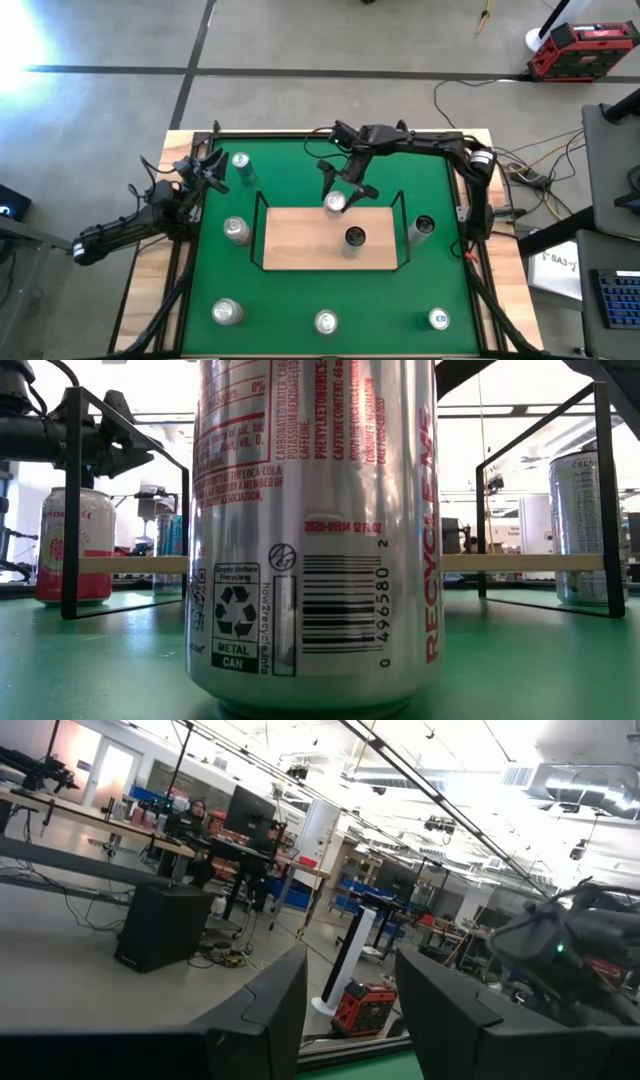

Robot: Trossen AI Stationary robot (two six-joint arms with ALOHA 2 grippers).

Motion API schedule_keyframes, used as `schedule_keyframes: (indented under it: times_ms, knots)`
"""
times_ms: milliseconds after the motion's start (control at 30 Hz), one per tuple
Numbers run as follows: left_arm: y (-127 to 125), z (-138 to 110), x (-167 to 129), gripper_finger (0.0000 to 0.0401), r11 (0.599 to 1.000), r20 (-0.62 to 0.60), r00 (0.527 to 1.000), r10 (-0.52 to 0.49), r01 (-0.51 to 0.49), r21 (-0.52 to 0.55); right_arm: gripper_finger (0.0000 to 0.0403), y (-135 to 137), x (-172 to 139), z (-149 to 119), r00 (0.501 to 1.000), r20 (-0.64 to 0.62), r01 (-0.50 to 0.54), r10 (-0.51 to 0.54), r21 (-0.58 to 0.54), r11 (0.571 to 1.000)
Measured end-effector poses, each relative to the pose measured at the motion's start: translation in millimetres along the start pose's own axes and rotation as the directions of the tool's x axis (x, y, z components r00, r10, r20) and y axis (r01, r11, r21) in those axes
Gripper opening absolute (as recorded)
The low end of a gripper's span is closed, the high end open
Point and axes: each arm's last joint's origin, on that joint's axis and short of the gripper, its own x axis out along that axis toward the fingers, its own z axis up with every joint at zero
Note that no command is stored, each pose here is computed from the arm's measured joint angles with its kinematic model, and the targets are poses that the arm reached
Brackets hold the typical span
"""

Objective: Place canned beverage on shelf
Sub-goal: Put the top red and silver soda can on the shelf

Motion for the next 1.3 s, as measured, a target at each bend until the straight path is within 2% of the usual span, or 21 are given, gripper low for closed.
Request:
schedule_keyframes:
  times_ms: [333, 1067, 1300]
  knots:
    - [0.0, -0.1, 0.0, 0.0137, 1.0, 0.0, 1.0, 0.0, 0.0, 0.0, 0.0292, 0.8, 13.3, 6.8, 0.998, -0.039, 0.053, -0.052, 0.02, 0.998]
    - [0.0, 0.0, 0.0, 0.0137, 1.0, 0.0, 1.0, 0.0, 0.0, 0.0, 0.0292, -11.2, 13.1, 14.5, 0.993, -0.061, 0.097, -0.104, -0.102, 0.99]
    - [0.0, 0.0, 0.0, 0.0137, 1.0, 0.0, 1.0, 0.0, 0.0, 0.0, 0.0292, -11.4, 18.4, 28.2, 0.991, -0.063, 0.113, -0.118, -0.076, 0.991]
